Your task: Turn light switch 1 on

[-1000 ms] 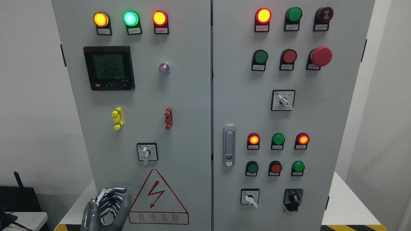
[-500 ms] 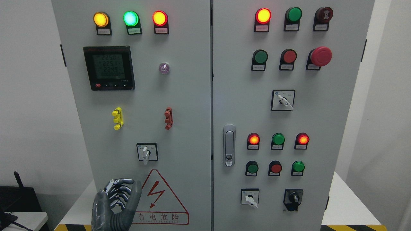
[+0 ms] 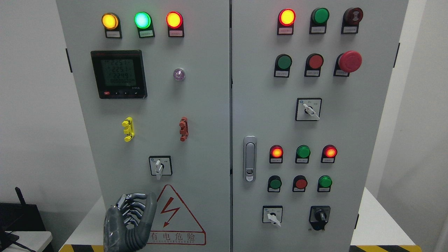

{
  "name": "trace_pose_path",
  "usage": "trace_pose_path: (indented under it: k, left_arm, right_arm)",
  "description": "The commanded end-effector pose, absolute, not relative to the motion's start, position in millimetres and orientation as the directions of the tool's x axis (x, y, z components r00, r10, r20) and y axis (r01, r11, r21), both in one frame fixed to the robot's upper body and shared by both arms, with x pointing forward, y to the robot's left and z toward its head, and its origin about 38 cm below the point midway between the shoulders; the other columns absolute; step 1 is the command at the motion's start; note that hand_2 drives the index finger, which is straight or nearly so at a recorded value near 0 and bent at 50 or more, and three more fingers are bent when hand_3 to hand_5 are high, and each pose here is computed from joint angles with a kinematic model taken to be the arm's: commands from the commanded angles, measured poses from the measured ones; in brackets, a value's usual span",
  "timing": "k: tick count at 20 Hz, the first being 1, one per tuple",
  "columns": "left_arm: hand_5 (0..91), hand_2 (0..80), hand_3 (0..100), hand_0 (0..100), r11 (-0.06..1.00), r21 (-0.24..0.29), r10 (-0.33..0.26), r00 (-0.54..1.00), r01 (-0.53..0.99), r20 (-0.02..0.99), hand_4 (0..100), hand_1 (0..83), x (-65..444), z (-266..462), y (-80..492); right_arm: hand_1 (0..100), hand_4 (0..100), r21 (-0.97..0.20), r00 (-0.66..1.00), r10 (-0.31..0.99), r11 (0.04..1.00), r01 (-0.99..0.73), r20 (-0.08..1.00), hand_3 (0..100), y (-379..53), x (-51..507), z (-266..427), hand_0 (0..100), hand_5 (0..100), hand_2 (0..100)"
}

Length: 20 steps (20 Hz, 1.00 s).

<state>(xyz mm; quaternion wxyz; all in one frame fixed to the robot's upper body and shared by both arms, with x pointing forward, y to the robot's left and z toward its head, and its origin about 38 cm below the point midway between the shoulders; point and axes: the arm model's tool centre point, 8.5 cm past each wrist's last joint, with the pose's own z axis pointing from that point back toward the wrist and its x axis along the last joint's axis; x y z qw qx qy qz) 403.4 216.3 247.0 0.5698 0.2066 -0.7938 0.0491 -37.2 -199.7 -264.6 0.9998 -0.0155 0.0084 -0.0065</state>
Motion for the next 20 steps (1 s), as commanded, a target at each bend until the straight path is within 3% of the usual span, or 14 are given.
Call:
trace_pose_path:
  k: [1, 20]
  left_arm:
    - [87.6, 46.9, 76, 23, 0.915, 0.142, -0.258, -0.278, -0.379, 0.925, 83, 38.5, 404.0, 255.6, 202.6]
    - [88.1, 45.3, 75, 28, 0.903, 0.146, -0.255, -0.230, -0.404, 0.939, 83, 40.5, 417.6, 278.9, 194.8]
  right_arm:
    - [39, 0, -0.029, 1.000, -0.021, 0.999, 0.021, -0.017, 0, -198.9, -37.5, -264.6, 12, 0, 0]
    - [39, 0, -0.029, 1.000, -0.021, 0.999, 0.021, -0.017, 0, -198.9, -37.5, -264.6, 12, 0, 0]
